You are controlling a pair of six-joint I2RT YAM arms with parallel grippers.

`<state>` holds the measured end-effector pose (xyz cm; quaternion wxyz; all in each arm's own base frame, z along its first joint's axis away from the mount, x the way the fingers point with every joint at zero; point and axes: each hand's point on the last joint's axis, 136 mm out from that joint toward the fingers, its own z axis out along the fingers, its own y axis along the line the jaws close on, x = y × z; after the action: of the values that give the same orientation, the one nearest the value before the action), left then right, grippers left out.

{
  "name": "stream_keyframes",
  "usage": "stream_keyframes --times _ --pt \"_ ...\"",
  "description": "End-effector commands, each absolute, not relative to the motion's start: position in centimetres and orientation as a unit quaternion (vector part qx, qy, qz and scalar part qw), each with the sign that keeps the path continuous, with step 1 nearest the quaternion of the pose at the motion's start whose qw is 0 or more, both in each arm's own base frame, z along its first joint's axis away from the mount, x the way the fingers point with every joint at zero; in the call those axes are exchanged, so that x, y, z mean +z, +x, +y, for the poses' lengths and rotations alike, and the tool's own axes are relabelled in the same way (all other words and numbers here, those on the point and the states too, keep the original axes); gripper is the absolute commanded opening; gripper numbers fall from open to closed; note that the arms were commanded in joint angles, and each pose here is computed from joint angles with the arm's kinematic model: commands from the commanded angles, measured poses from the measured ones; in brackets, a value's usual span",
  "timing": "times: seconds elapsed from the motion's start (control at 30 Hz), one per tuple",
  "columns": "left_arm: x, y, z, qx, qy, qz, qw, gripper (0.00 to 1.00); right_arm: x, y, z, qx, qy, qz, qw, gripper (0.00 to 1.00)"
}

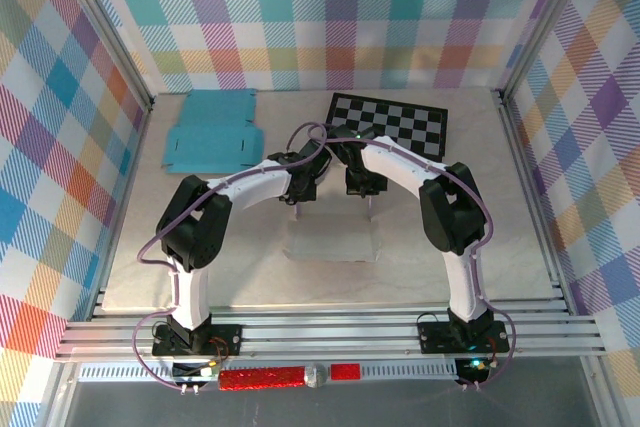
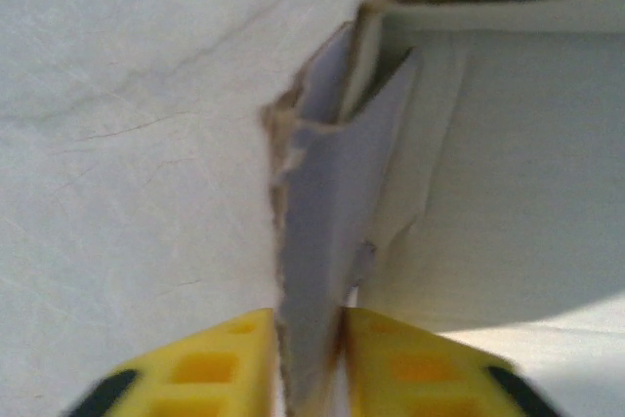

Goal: Fold the paper box

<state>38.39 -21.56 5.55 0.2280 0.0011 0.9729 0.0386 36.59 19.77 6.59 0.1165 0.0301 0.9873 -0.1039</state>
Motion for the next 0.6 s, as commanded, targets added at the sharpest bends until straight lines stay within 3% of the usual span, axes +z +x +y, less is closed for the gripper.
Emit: stream_keyframes --times 0.0,0.03,0.43,0.57 --pt "5.4 38.8 -21.3 0.050 0.006 0.973 0.227 0.05 5.6 35.5 18.7 -0.124 0.031 0.988 0.088 0.00" --pt "5.6 38.9 -21.2 0.055 0.003 0.972 0.229 0.00 5.6 35.5 18.7 -0.124 0.031 0.988 0.088 0.00" --pt "5.5 37.9 -20.3 0.110 -0.007 0.967 0.228 0.00 5.3 35.6 19.1 -0.118 0.033 0.989 0.080 0.00" --pt "8.0 38.1 -21.4 0.067 -0.026 0.968 0.242 0.30 5.4 35.5 18.9 -0.119 0.034 0.989 0.076 0.00"
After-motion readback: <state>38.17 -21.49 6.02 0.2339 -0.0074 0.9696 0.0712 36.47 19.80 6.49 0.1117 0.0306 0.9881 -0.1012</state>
